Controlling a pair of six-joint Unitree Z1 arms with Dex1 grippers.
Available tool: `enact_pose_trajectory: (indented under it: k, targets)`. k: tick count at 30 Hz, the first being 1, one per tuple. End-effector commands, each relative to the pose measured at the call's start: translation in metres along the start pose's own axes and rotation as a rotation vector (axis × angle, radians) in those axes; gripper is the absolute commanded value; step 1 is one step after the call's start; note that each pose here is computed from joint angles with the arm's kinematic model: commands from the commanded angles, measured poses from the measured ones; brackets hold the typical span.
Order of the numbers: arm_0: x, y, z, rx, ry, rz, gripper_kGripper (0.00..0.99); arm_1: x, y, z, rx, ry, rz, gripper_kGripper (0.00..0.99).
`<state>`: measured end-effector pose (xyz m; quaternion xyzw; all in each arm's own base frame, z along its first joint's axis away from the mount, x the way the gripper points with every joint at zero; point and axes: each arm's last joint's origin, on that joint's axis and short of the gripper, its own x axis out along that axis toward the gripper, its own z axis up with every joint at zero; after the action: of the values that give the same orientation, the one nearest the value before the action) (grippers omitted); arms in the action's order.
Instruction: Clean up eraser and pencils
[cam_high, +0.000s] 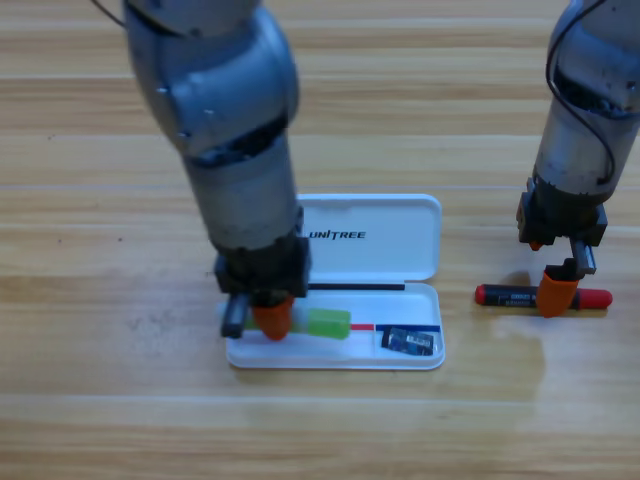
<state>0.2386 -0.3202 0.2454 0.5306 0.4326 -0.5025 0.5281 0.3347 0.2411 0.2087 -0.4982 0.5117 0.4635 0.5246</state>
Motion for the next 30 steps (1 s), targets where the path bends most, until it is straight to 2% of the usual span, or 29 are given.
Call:
enact_pose_trajectory:
  k: [1, 6, 8, 10, 13, 18, 23, 30]
  targets:
    - [0.028, 0.002, 0.019, 0.01, 0.023, -0.034, 0.0, 0.041, -0.007, -0.008, -0.002, 0.036, 0.102, 0.888]
    - [0.031, 0.007, 0.026, 0.01, 0.017, -0.035, 0.0, 0.056, -0.008, -0.006, -0.026, 0.041, 0.117, 0.753]
    - [0.032, 0.008, 0.027, 0.01, 0.018, -0.038, 0.0, 0.062, -0.009, -0.005, -0.033, 0.045, 0.123, 0.66]
    - [0.034, 0.007, 0.027, 0.01, 0.017, -0.044, 0.0, 0.066, -0.008, -0.005, -0.037, 0.048, 0.128, 0.477]
    - [0.036, 0.007, 0.028, 0.004, 0.02, -0.048, 0.0, 0.069, -0.007, -0.005, -0.036, 0.031, 0.128, 0.0]
    - [0.041, 0.006, 0.026, -0.009, 0.032, -0.06, 0.0, 0.066, -0.004, -0.007, -0.039, 0.02, 0.134, 0.0]
    - [0.044, 0.006, 0.025, -0.019, 0.039, -0.068, 0.0, 0.055, -0.004, -0.008, -0.032, 0.009, 0.112, 0.0]
    - [0.045, 0.006, 0.021, -0.031, 0.046, -0.073, 0.0, -0.002, 0.016, -0.015, -0.047, -0.048, 0.071, 0.0]
